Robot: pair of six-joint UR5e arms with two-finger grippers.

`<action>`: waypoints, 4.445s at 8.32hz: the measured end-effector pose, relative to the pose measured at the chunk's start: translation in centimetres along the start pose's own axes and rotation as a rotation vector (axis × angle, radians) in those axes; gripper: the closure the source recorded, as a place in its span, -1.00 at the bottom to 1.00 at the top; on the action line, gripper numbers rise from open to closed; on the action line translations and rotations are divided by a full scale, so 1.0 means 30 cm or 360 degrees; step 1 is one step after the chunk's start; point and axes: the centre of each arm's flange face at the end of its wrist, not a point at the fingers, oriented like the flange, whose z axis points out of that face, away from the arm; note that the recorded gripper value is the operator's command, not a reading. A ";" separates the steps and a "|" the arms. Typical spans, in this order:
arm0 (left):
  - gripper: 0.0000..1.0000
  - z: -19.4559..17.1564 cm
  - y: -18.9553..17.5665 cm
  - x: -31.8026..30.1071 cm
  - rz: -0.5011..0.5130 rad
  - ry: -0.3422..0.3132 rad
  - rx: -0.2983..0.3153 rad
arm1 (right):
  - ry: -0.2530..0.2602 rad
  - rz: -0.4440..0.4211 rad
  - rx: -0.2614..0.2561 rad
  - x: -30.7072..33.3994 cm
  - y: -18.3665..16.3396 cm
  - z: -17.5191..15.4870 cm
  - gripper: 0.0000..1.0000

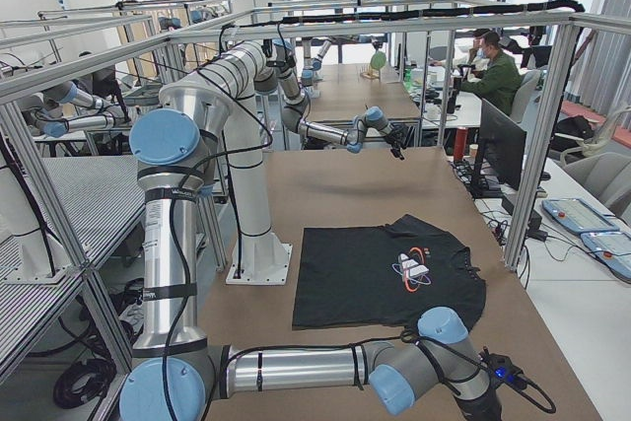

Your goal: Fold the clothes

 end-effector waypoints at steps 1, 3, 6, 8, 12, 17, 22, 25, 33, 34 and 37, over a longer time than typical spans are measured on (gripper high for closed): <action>-0.89 0.021 -0.028 0.121 -0.0084 0.0087 0.0029 | -0.0043 -0.0004 0.0039 -0.042 -0.041 0.000 -0.88; -0.89 0.053 -0.061 0.351 -0.0250 0.0254 0.0056 | -0.0143 0.0115 0.0157 -0.155 -0.123 -0.002 -0.88; -0.89 0.128 -0.148 0.639 -0.0393 0.0416 0.0064 | -0.0342 0.0337 0.0278 -0.423 -0.258 0.015 -0.88; -0.89 0.192 -0.215 0.720 -0.0410 0.0415 0.0070 | -0.0493 0.0448 0.0315 -0.628 -0.310 0.027 -0.88; -0.89 0.250 -0.277 0.820 -0.0422 0.0385 0.0106 | -0.0587 0.0534 0.0373 -0.904 -0.352 0.136 -0.88; -0.89 0.259 -0.296 0.846 -0.0422 0.0379 0.0122 | -0.0606 0.0582 0.0402 -1.090 -0.358 0.254 -0.88; -0.89 0.276 -0.320 0.859 -0.0421 0.0373 0.0119 | -0.0553 0.0584 0.0370 -1.134 -0.335 0.323 -0.72; -0.89 0.278 -0.321 0.858 -0.0416 0.0372 0.0119 | -0.0553 0.0572 0.0350 -1.163 -0.322 0.342 1.00; -0.89 0.262 -0.336 0.859 -0.0436 0.0383 0.0135 | -0.0732 0.0656 0.0355 -1.174 -0.436 0.205 1.00; -0.89 0.260 -0.337 0.859 -0.0437 0.0384 0.0137 | -0.0772 0.0665 0.0351 -1.176 -0.489 0.153 1.00; -0.89 0.265 -0.334 0.854 -0.0435 0.0377 0.0136 | -0.0838 0.0732 0.0349 -1.255 -0.660 -0.001 1.00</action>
